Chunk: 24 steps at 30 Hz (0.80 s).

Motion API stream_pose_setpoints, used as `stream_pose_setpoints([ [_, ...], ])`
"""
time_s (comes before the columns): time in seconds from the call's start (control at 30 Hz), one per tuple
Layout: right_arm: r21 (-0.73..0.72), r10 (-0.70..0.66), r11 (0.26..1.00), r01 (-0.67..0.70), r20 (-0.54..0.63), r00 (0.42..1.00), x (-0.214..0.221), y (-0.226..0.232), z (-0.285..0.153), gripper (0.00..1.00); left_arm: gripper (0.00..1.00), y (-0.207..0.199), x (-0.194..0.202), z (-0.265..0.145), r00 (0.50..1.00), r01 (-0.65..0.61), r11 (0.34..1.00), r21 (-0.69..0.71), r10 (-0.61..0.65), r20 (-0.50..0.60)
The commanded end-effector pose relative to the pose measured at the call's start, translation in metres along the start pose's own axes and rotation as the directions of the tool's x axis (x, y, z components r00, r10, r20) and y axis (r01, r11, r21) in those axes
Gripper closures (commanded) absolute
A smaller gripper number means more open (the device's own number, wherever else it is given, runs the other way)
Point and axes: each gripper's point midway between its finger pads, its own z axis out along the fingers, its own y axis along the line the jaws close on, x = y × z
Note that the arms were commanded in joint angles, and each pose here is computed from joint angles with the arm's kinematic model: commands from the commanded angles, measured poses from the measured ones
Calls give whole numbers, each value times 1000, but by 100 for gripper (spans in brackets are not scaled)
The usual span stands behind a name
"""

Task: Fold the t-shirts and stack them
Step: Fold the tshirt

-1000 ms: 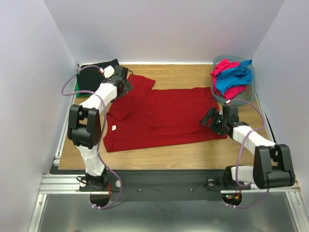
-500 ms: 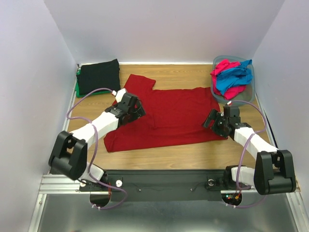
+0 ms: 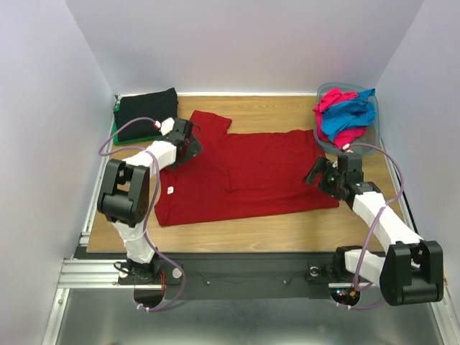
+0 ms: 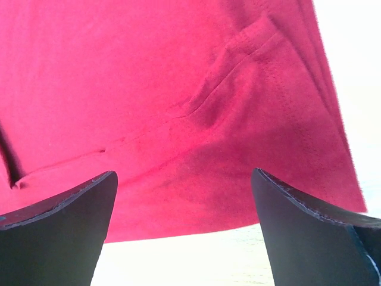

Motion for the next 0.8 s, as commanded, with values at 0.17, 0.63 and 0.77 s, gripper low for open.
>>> stream_pose_setpoints([
  [0.17, -53, -60, 997, 64, 69, 996, -34, 23, -12, 0, 3, -10, -38, -3, 999, 16, 1000, 11, -16, 49],
  [0.63, -51, -125, 991, 121, -85, 988, 7, 45, 47, 0, 3, -38, 82, -67, 995, -21, 977, 211, 41, -93],
  [0.77, 24, -75, 997, 80, -139, 987, 34, 25, 53, 0, 3, -9, 127, -57, 983, -14, 988, 155, 42, -178],
])
